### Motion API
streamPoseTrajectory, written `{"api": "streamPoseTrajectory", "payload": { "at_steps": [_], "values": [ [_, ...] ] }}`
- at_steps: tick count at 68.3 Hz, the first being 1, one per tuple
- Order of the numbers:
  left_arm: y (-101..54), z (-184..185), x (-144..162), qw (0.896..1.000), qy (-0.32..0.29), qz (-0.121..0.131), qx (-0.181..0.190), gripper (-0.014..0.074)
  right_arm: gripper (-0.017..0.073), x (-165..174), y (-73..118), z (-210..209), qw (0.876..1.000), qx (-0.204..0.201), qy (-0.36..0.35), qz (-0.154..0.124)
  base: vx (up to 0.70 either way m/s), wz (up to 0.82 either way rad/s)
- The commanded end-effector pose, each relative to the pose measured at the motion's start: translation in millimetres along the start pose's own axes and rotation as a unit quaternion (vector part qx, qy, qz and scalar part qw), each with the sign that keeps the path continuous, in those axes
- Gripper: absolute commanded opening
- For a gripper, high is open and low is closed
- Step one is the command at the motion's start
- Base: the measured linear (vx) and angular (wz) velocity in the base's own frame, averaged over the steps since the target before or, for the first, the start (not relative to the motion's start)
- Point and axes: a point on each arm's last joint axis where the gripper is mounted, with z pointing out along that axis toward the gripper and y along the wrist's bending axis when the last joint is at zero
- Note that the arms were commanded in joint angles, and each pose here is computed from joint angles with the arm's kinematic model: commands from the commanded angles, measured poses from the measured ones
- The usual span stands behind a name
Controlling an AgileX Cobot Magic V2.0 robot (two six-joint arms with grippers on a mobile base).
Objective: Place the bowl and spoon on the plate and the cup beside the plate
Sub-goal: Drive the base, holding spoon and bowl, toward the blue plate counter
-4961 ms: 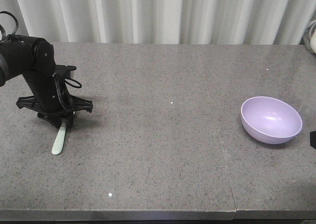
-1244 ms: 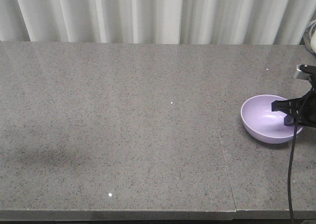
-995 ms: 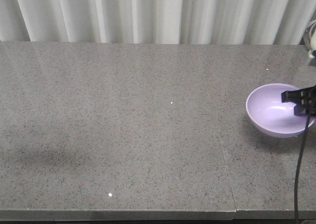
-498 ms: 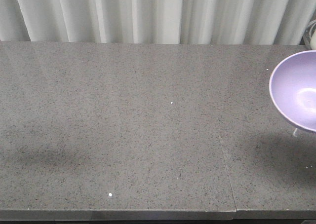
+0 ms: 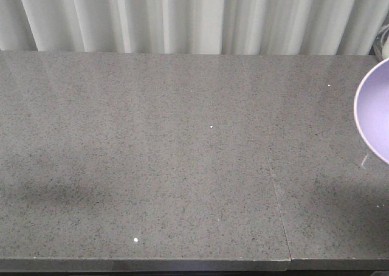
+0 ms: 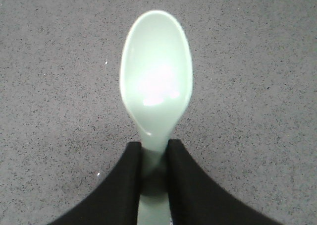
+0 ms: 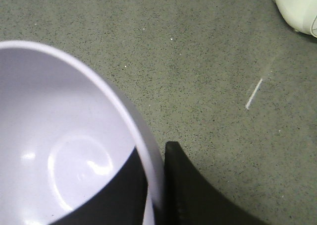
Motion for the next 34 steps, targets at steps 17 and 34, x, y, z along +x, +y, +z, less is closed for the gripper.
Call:
{"api": "streamPoseTrajectory", "payload": {
  "at_steps": [17, 34],
  "values": [
    [-1.9, -16.2, -4.8, 0.999, -0.046, -0.001, 0.01, -0.0006, -0.0006, -10.1, -0.6, -7.4, 0.999, 0.008, -0.043, -0.004, 0.0, 0.0],
    [-1.9, -16.2, -4.8, 0.999, -0.046, -0.001, 0.01, -0.0006, -0.0006, -10.1, -0.6, -7.4, 0.999, 0.008, -0.043, -0.004, 0.0, 0.0]
  ]
}}
